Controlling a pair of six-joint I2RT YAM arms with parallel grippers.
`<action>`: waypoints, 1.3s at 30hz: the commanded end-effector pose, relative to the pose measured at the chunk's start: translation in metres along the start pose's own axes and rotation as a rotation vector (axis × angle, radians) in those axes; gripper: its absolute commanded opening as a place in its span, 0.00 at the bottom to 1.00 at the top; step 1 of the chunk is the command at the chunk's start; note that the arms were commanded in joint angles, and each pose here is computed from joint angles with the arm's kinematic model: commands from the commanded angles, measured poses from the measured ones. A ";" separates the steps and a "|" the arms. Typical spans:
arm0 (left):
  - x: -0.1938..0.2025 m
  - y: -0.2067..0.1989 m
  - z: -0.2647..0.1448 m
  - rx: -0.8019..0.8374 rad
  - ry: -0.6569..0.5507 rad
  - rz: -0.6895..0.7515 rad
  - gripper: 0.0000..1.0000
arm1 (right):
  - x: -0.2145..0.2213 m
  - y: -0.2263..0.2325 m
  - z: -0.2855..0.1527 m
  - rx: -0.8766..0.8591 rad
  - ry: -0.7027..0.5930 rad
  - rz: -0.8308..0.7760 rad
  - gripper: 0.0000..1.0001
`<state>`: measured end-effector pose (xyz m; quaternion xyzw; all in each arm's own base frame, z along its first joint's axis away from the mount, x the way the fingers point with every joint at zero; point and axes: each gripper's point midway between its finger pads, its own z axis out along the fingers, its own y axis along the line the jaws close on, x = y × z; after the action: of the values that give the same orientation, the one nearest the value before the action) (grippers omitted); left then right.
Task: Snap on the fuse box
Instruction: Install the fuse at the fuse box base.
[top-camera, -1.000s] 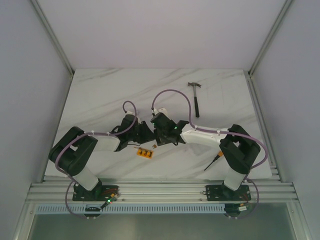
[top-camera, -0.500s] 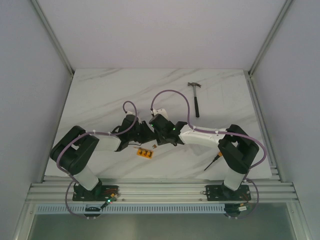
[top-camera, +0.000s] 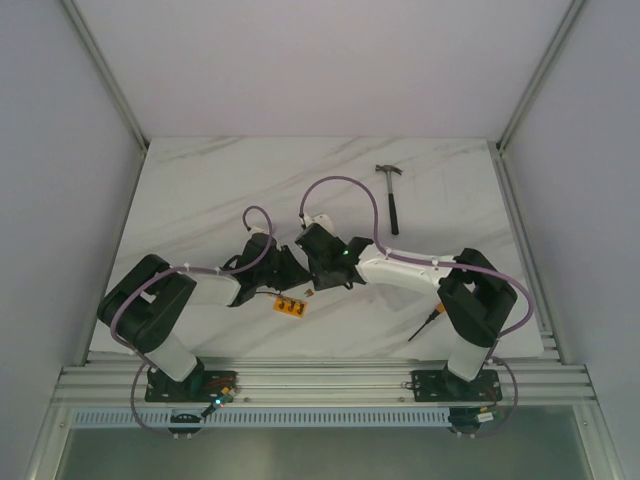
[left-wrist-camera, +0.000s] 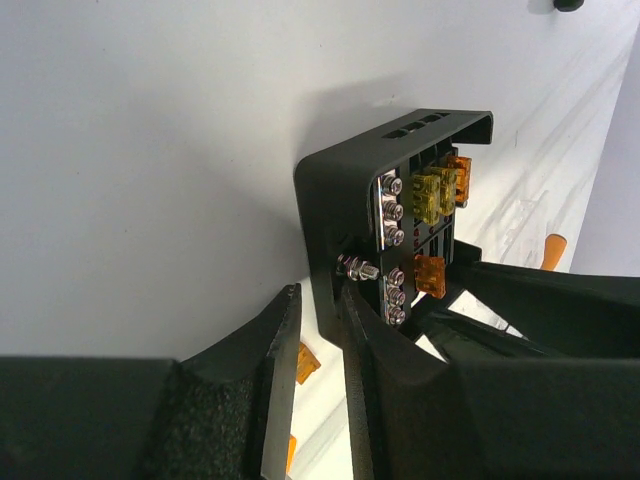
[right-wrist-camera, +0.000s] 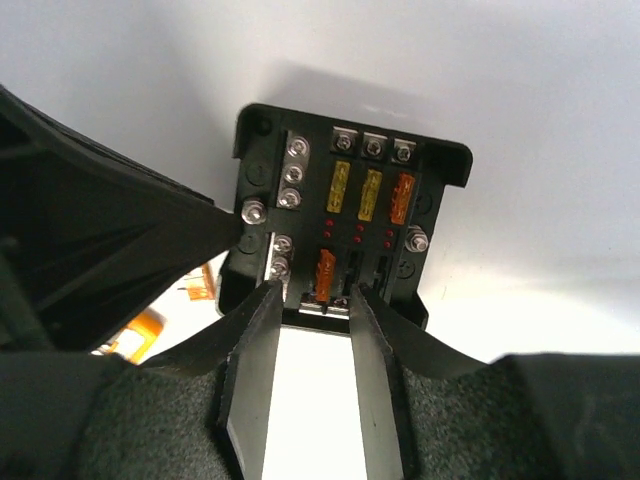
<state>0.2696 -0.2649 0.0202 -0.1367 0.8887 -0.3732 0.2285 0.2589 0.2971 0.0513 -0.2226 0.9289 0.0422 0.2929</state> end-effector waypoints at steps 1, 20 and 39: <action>0.006 0.016 -0.003 -0.063 0.008 -0.003 0.32 | -0.020 0.004 -0.011 -0.019 -0.006 0.036 0.39; 0.011 0.014 0.002 -0.049 0.031 -0.004 0.33 | -0.002 0.000 0.006 -0.047 0.159 0.084 0.18; 0.012 0.014 0.003 -0.048 0.037 -0.005 0.33 | -0.010 -0.004 0.005 -0.028 0.148 0.104 0.27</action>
<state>0.2694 -0.2653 0.0201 -0.1364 0.8888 -0.3726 0.2292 0.2647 0.3025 0.0517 -0.1942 0.9546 0.0656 0.2163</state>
